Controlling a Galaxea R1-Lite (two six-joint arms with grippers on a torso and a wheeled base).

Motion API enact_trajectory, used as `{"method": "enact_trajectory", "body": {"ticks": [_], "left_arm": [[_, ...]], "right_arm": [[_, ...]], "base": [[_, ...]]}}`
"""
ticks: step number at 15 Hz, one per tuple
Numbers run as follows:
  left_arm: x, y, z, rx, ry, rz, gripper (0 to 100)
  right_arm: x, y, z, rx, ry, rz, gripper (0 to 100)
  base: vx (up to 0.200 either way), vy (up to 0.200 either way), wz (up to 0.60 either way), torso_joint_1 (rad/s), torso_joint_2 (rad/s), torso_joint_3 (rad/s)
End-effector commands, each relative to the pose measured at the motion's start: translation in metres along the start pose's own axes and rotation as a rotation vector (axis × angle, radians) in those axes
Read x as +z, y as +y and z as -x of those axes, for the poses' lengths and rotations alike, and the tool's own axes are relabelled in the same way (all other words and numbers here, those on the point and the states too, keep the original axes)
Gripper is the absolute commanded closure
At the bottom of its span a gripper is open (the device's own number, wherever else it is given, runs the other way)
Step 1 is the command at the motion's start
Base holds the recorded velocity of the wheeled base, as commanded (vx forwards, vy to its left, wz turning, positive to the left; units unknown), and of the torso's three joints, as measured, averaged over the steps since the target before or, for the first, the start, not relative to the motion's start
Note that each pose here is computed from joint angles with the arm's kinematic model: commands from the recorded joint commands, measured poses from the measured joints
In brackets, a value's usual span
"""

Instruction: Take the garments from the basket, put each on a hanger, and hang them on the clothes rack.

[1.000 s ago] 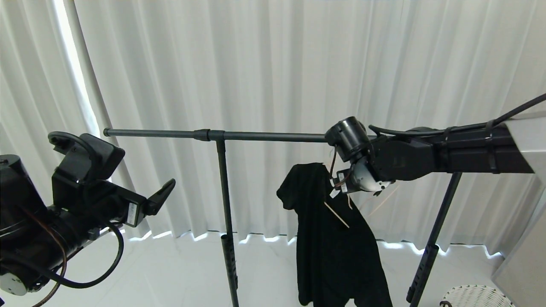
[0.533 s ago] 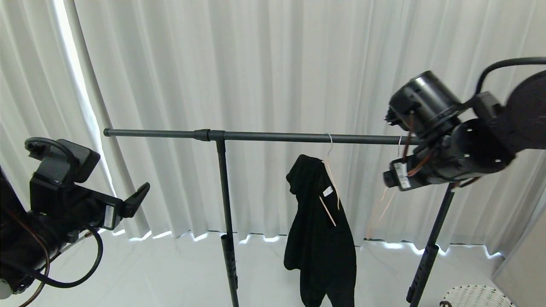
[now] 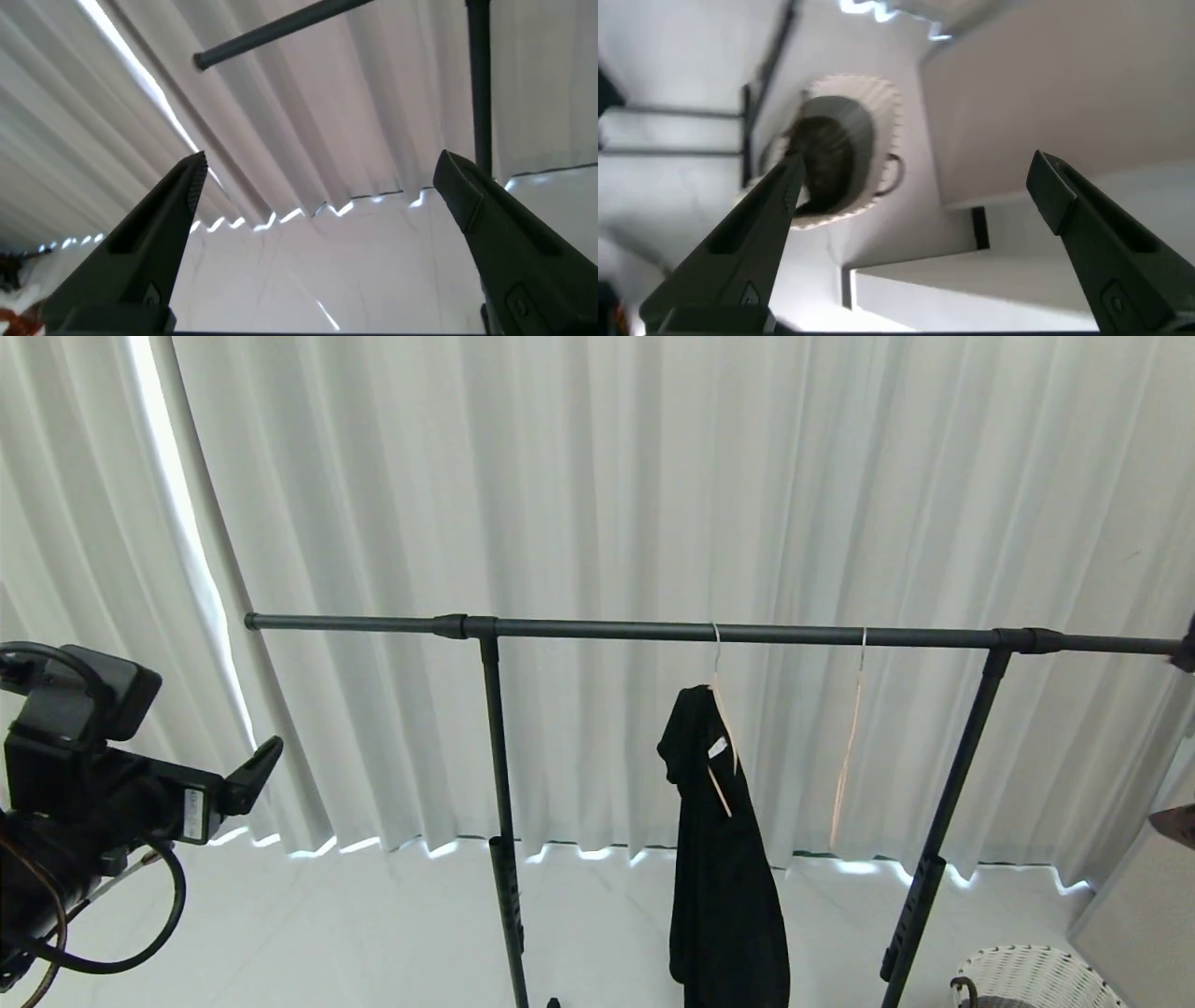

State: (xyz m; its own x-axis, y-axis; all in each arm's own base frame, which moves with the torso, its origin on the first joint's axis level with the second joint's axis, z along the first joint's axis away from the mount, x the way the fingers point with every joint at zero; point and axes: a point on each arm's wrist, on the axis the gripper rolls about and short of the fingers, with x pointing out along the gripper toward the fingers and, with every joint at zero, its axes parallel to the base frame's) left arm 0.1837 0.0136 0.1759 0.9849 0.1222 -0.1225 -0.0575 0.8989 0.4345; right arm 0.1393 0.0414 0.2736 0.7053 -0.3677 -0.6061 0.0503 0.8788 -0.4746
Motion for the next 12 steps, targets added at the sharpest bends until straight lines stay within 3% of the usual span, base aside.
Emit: {"method": "enact_trajectory", "body": {"ticks": [1,4,7,9,11,12], "left_arm": [[-0.015,0.006,0.004,0.041,0.064,0.059,0],[-0.026,0.016,0.009,0.11,0.105,0.115,0],[-0.023,0.019,0.016,0.133,0.083,0.116,0],[-0.034,0.006,0.036,0.093,0.09,0.133,0],[-0.046,-0.02,0.062,-0.051,0.065,0.2,0],[-0.05,-0.025,0.069,-0.073,0.06,0.2,0]], "right_arm": [[-0.018,-0.029,0.005,-0.106,-0.024,-0.079,0],[-0.016,-0.044,-0.001,-0.138,-0.038,-0.146,0],[-0.012,-0.049,-0.003,-0.155,-0.071,-0.122,0],[-0.009,-0.045,-0.008,-0.112,-0.125,-0.109,0],[-0.012,-0.029,-0.025,-0.076,-0.218,-0.118,0],[-0.014,-0.023,-0.032,-0.067,-0.262,-0.116,0]], "base": [[-0.2,0.0,0.0,-0.007,-0.01,0.017],[-0.2,0.0,0.0,-0.001,0.0,-0.004],[0.0,0.0,0.0,0.0,0.0,0.0],[0.0,0.0,0.0,0.0,0.0,0.0],[0.0,0.0,0.0,0.0,0.0,0.0],[0.0,0.0,0.0,0.0,0.0,0.0]]}}
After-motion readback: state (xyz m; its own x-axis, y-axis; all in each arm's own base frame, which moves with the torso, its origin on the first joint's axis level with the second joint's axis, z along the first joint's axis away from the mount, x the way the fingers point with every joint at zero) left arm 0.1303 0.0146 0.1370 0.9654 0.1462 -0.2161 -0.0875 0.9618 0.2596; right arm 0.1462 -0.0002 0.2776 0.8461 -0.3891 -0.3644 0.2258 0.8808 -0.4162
